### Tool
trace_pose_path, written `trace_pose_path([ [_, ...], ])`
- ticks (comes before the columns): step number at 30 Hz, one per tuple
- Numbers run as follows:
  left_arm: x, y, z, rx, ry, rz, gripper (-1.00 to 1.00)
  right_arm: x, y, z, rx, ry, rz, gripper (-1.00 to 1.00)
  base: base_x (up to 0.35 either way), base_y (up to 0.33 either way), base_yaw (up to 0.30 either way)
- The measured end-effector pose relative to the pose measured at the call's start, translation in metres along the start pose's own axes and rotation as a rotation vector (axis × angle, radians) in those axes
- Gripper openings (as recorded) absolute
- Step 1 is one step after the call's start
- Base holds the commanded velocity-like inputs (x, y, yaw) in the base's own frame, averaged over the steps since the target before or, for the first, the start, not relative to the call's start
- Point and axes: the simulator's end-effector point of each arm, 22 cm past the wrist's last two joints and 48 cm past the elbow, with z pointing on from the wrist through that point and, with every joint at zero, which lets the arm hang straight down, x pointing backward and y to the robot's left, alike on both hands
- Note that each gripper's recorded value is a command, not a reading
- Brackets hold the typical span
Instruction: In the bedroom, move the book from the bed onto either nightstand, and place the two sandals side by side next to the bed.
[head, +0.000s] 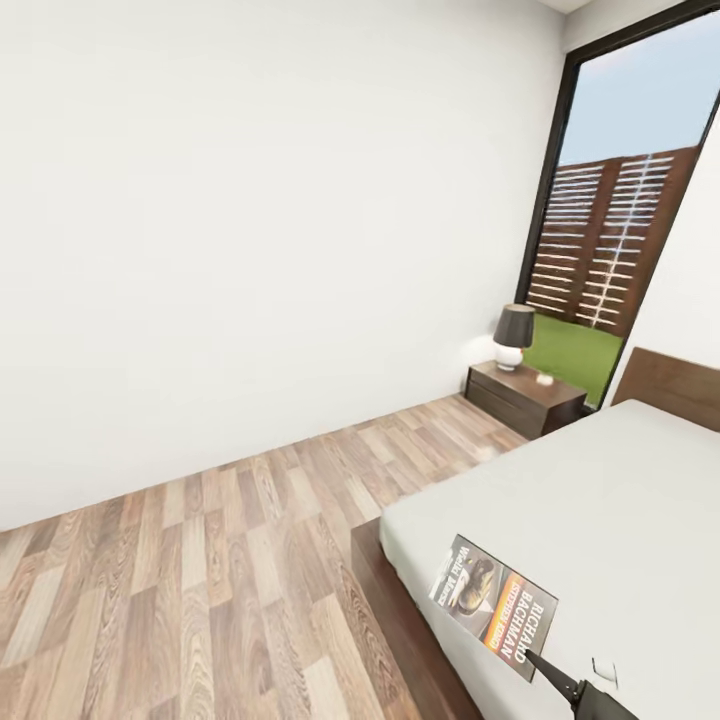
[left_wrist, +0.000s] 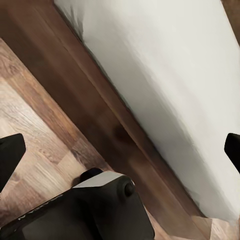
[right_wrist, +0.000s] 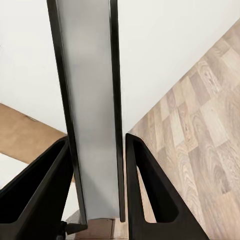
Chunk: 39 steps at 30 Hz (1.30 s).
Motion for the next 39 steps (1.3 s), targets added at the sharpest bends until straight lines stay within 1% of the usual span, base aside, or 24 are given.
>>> trace_pose_path([
  [38,0.0003,-0.0004,0.0003,0.001,0.001,0.001,1.00,0.0002,0.0000,0.0000,0.000,0.000,0.000,-1.00,0.000,0.000,0.291],
  [39,0.0002,0.0012,0.0003,-0.006,0.001,0.001,1.00,0.0000,0.0001,0.0001,0.000,0.000,0.000,-1.00,0.000,0.000,0.291],
])
